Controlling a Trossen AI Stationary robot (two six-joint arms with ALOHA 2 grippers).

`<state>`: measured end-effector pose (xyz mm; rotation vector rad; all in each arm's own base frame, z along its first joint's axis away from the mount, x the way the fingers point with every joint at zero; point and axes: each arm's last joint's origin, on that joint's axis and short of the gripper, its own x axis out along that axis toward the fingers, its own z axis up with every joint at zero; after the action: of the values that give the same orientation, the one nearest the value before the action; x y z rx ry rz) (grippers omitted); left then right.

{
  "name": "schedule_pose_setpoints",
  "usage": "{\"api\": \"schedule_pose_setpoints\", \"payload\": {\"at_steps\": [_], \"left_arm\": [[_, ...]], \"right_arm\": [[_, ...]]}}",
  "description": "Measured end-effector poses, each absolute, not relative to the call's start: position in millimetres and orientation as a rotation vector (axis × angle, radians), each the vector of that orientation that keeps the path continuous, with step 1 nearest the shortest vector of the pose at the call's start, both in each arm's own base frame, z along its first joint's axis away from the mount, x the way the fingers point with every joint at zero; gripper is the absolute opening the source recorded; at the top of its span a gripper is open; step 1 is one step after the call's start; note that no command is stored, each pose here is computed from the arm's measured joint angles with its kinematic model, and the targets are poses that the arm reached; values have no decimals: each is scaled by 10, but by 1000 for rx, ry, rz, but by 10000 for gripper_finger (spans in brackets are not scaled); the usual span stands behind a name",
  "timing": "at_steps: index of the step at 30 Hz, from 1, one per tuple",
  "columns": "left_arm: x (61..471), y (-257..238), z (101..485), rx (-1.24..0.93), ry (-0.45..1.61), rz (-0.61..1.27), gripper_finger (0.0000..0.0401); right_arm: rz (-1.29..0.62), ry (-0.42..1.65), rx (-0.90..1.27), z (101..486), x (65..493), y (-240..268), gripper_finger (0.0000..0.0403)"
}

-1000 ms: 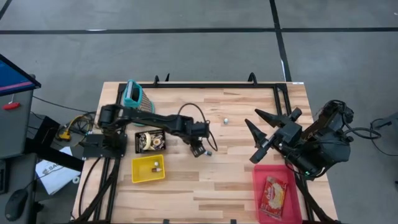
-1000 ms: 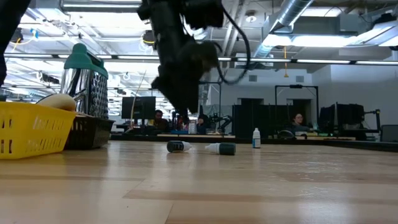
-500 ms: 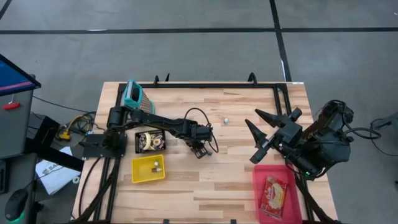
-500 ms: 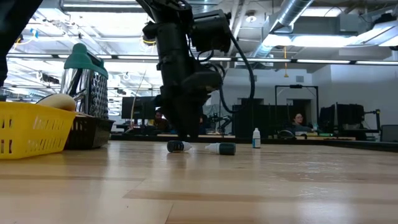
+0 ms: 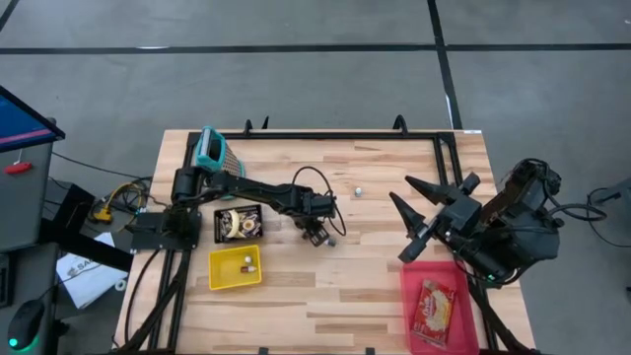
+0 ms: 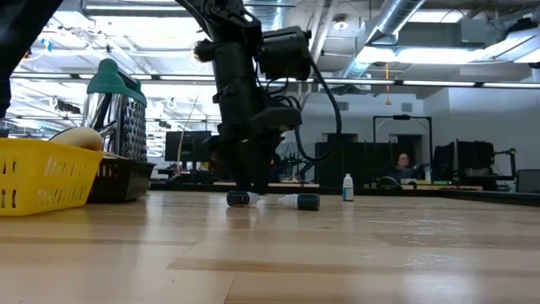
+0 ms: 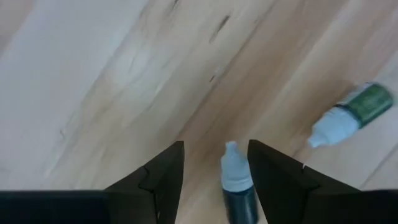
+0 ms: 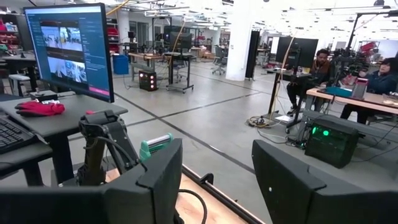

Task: Pick & Place Food Item
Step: Put the purple food coloring bottle into the yellow bin

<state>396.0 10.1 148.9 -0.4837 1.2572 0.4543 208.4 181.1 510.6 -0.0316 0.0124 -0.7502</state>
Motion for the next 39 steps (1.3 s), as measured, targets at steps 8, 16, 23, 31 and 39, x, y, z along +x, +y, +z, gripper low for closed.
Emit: {"api": "schedule_pose_setpoints", "payload": {"at_steps": [8, 16, 23, 31, 39], "left_arm": [[3851, 56, 1344, -503, 1279, 455, 172], [3853, 53, 1350, -501, 1275, 426, 172], [3781, 142, 1638, -449, 1232, 358, 172], [3614, 128, 2104, -130, 1171, 164, 172], [3376, -172, 1995, 462, 1214, -317, 174]], "right_arm": [[-746, 11, -28, 5105, 2076, 1819, 187], [-746, 13, -32, 5104, 2077, 1820, 187], [-746, 13, -33, 5104, 2078, 1821, 187], [-746, 16, -41, 5098, 2080, 1823, 187], [-746, 21, -55, 5088, 2081, 1825, 187]]}}
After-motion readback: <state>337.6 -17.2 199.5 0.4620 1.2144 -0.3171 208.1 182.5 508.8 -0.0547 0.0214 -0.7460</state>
